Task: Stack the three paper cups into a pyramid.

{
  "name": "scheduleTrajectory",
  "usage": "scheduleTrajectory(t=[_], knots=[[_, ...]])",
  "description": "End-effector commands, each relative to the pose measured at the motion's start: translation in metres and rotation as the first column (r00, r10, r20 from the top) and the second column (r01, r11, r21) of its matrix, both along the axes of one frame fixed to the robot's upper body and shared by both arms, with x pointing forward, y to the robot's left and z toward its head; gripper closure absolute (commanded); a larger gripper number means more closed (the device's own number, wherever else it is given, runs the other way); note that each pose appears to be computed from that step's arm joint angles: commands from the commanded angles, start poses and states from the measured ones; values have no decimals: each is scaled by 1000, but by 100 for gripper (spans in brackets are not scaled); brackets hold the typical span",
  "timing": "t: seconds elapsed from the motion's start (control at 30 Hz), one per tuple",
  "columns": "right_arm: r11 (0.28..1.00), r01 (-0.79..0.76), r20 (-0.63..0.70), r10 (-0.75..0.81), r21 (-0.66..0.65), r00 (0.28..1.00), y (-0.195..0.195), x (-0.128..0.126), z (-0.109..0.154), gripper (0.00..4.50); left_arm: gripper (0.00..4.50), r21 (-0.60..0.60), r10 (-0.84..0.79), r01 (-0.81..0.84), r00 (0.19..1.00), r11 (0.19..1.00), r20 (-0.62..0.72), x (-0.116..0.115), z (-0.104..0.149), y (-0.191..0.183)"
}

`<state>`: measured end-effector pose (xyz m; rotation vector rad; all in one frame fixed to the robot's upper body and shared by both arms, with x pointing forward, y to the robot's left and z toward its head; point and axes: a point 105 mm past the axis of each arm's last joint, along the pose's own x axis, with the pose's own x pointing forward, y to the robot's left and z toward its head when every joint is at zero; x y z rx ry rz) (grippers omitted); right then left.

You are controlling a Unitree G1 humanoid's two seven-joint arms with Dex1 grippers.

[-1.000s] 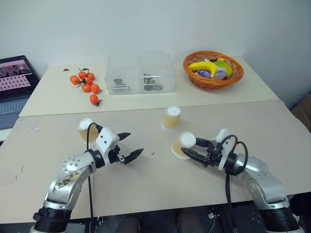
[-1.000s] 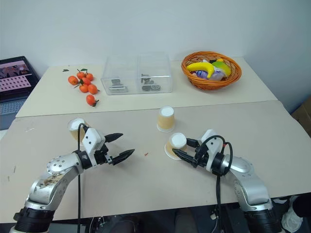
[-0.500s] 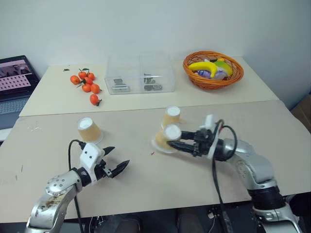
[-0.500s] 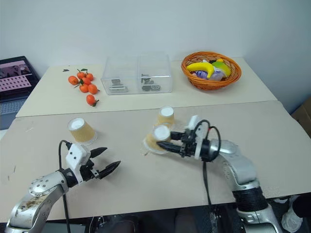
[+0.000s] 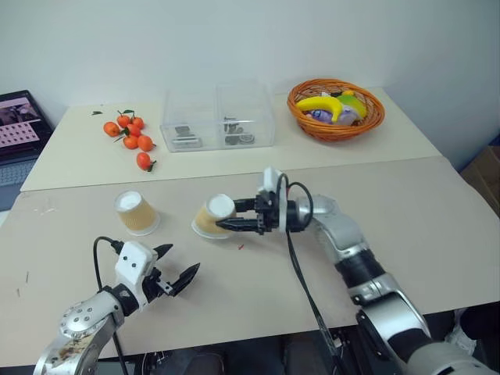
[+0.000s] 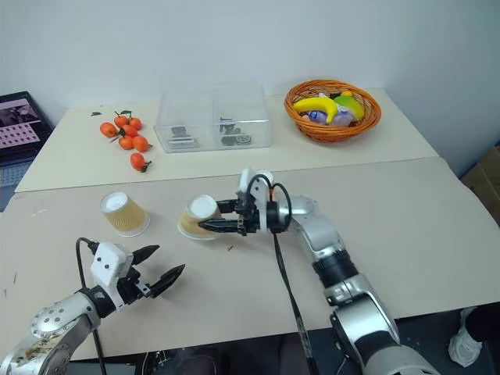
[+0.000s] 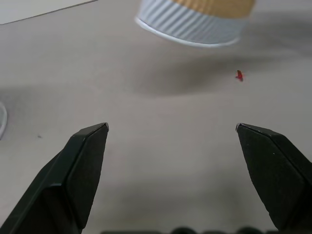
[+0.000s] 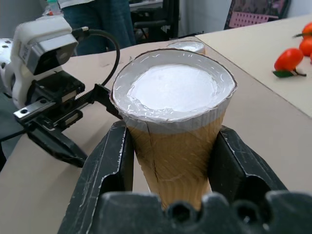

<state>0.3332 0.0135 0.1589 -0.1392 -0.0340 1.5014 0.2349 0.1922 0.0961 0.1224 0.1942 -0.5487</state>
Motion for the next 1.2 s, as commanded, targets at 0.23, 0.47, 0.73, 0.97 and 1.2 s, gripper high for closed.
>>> scheduleTrajectory(t=[0.23, 0.47, 0.73, 0.97, 1.2], knots=[[999, -6, 50, 7, -32, 999, 2, 5, -12, 204, 0, -6, 27, -27, 999, 1000, 35, -4, 10, -1], [999, 26, -2, -26, -48, 1000, -6, 7, -16, 9, 0, -12, 4, -3, 999, 1000, 40, 2, 10, -4], [999, 30, -35, -31, -25, 999, -42, -6, 0, 9, 0, -23, -55, 56, 998, 998, 38, 17, 10, -9], [986, 168, -32, -167, 17, 985, -89, -14, 19, 9, 0, -23, -100, 101, 994, 995, 32, 19, 13, -12], [867, 495, 70, -491, -60, 868, -167, -6, 15, 9, 0, 36, -240, 240, 971, 970, -19, -1, 13, -22]])
